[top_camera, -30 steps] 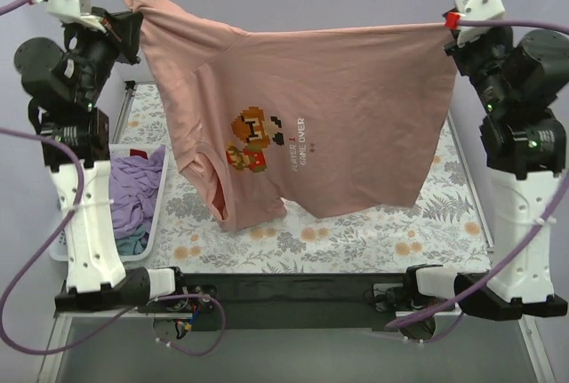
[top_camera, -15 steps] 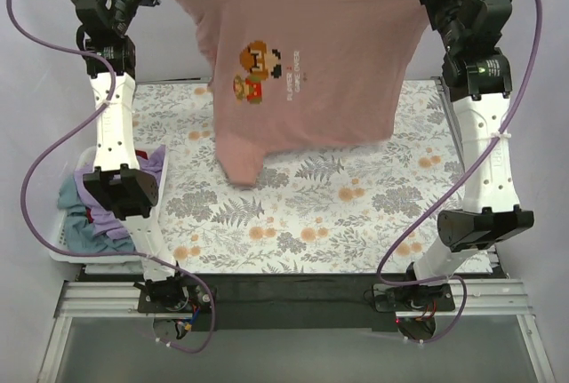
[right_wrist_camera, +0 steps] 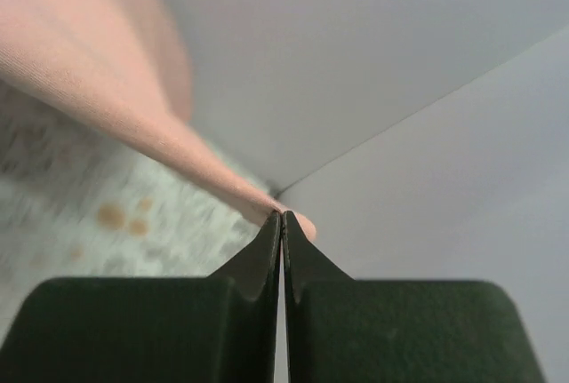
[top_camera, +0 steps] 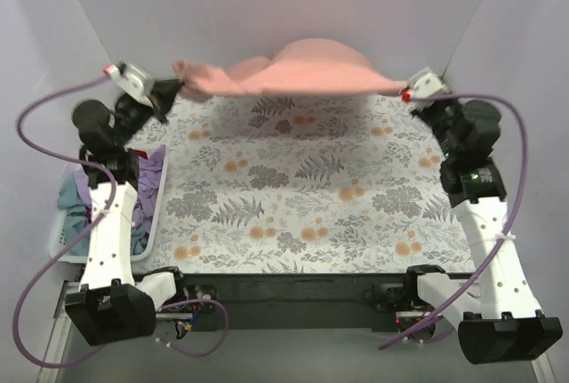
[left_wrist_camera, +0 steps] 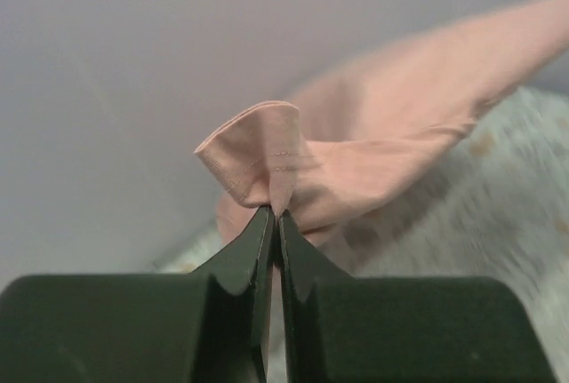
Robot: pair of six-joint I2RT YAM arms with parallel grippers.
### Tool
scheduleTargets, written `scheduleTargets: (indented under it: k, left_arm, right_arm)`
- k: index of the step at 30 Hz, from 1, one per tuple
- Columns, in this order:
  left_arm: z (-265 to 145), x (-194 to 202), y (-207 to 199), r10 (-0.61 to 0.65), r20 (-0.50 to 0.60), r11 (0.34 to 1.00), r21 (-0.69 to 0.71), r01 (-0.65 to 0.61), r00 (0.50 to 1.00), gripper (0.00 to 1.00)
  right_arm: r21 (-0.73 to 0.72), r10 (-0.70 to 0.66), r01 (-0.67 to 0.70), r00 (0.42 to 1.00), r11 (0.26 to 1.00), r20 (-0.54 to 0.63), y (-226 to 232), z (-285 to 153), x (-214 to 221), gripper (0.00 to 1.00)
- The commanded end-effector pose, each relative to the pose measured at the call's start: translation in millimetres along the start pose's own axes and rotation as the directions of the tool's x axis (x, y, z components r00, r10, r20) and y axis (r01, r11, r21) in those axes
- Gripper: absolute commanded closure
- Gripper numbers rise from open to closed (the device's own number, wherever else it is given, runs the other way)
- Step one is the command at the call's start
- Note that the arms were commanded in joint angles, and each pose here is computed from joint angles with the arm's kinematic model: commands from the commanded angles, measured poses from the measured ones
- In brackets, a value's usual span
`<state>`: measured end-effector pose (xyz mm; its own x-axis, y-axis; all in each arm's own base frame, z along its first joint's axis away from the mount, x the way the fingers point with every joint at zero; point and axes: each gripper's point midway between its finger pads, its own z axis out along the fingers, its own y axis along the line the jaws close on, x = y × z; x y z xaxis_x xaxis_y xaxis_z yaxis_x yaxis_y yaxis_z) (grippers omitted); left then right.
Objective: Fold and stack the t-shirts
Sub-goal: Flatten the tshirt out
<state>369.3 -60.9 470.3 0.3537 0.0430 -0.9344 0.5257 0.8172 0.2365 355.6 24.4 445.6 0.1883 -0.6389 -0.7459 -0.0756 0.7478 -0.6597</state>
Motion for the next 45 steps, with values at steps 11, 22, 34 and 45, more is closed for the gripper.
scheduleTargets:
  k: [11, 22, 34, 45]
  left_arm:
    - [-217, 234, -213, 0.348, -0.384, 0.794, 0.606, -0.051, 0.855, 0.67]
    - [-183, 229, -181, 0.026, -0.597, 0.885, 0.386, 0.259, 0.802, 0.49]
    - [-112, 335, -154, -0.273, -0.921, 0.868, -0.112, 0.485, 0.276, 0.56]
    - [-120, 378, -154, -0.264, -0.953, 0.904, -0.19, 0.383, 0.15, 0.6]
  right_arm:
    - [-0.692, -0.391, 0.182, 0.907, 0.699, -0.156, 202, -127, 184, 0.38]
    - [-0.701, -0.212, -0.268, 0.829, 0.661, -0.517, 232, -121, 210, 0.23]
    - [-0.489, -0.093, -0.688, 0.527, 0.536, -0.845, 285, -92, 238, 0.48]
    - [-0.421, -0.155, -0.736, 0.404, 0.529, -0.901, 305, -104, 269, 0.52]
